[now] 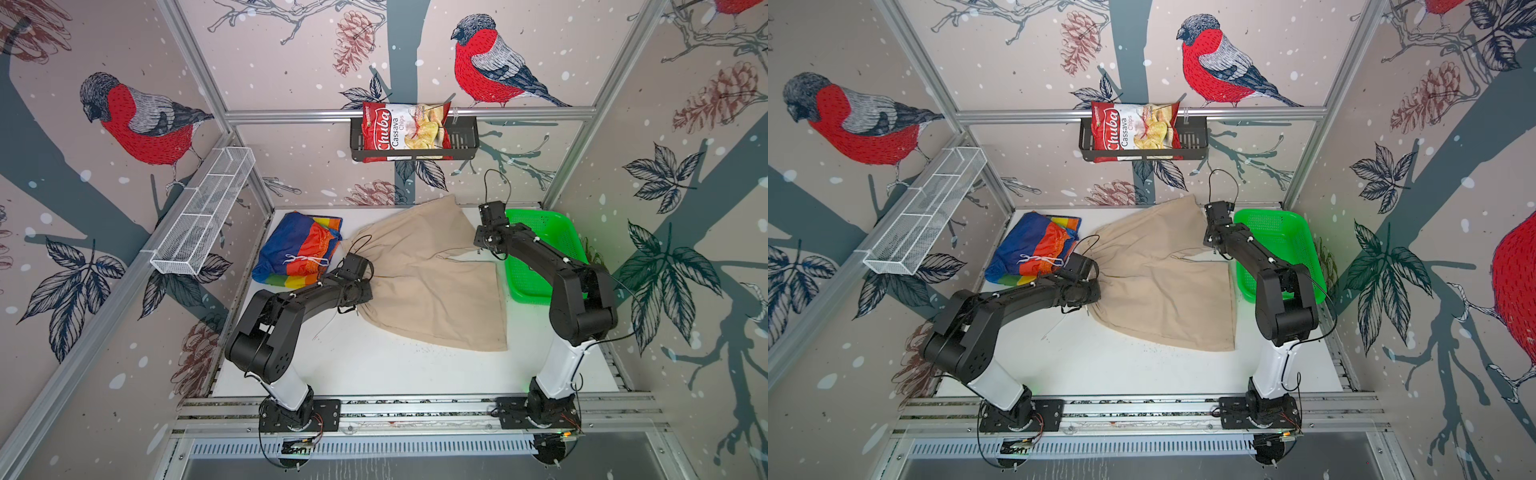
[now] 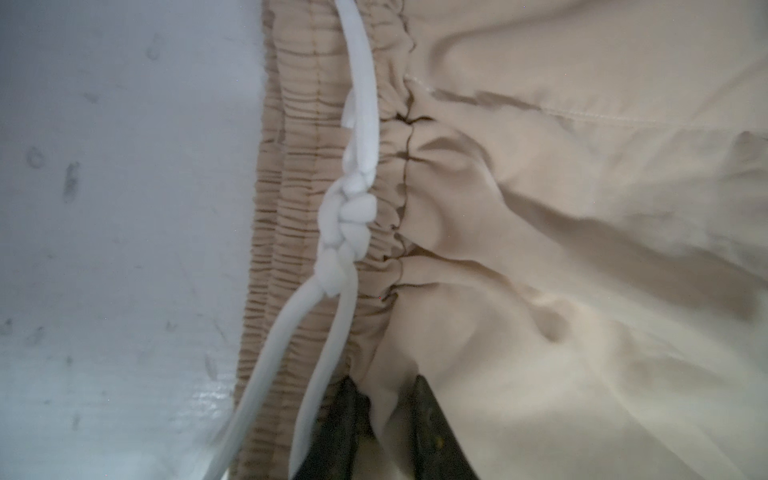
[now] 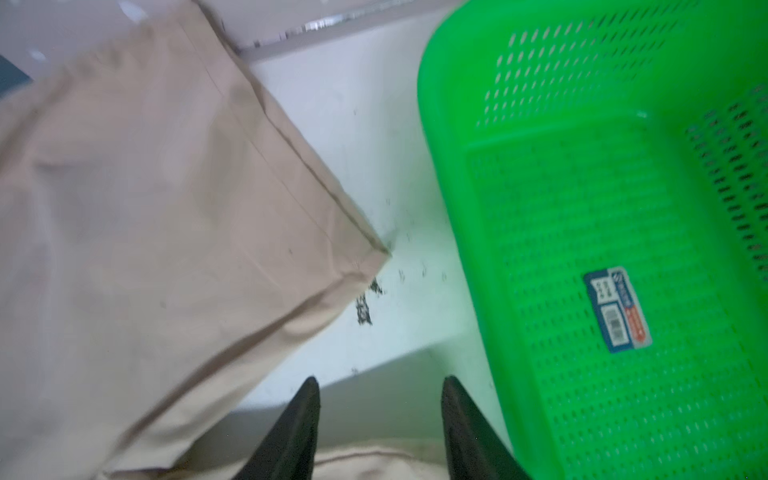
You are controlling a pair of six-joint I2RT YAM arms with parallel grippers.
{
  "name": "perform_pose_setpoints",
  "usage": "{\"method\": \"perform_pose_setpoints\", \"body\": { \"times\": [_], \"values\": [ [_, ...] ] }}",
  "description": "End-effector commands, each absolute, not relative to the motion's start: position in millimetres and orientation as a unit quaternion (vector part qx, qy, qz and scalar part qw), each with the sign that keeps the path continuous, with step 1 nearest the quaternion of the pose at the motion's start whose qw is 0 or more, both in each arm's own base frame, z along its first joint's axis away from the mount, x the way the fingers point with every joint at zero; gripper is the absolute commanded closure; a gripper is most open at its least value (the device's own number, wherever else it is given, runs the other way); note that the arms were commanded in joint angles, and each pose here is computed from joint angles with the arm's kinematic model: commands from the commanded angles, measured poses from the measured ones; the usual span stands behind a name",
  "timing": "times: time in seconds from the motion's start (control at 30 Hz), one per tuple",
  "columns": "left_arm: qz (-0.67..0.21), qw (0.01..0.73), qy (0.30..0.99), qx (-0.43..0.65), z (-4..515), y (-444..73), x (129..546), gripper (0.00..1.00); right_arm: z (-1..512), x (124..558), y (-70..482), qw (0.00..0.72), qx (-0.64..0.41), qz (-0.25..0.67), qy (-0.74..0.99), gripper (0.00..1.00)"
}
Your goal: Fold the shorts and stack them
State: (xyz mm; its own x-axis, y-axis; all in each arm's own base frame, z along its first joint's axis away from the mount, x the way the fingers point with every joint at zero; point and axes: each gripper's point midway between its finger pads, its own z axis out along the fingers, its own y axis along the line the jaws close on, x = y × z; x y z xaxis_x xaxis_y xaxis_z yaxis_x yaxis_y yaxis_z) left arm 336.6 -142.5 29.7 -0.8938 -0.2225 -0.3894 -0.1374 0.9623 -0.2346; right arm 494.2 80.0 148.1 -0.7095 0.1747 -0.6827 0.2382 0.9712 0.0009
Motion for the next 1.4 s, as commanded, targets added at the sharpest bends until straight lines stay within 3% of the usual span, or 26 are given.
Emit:
{"method": "perform_pose_setpoints", "body": {
  "times": [0.0, 0.2, 0.37, 0.63, 0.87, 1.23, 1.37],
  "values": [
    [-0.101, 0.216, 0.967, -0.086, 43.8, -140.3, 334.7, 0.74, 172.3, 507.6, 78.2, 0.387, 0.111, -0.054, 0.914, 0.49],
    [-0.137, 0.342, 0.928, -0.062, 147.9, -154.0, 381.6, 0.52, 196.9, 546.6, 111.8, 0.423, 0.066, 0.012, 0.904, 0.51],
    [-0.101, 0.421, 0.899, -0.064, 193.5, -148.3, 431.7, 0.44, 157.1, 564.4, 141.0, 0.392, 0.046, 0.062, 0.917, 0.55],
    [-0.043, 0.392, 0.914, -0.1, 158.8, -133.2, 491.3, 0.43, 62.8, 547.3, 161.0, 0.315, 0.035, 0.071, 0.946, 0.56],
    [-0.054, 0.35, 0.926, -0.133, 116.7, -114.4, 502.4, 0.38, 1.4, 503.5, 161.7, 0.26, 0.031, 0.06, 0.963, 0.63],
    [-0.03, 0.344, 0.927, -0.147, 95.0, -90.7, 495.6, 0.37, -21.4, 411.7, 132.7, 0.213, 0.091, 0.04, 0.972, 0.71],
    [-0.034, 0.35, 0.925, -0.146, 94.5, -88.1, 501.5, 0.38, -3.3, 395.6, 134.6, 0.224, 0.088, 0.051, 0.969, 0.73]
  ]
}}
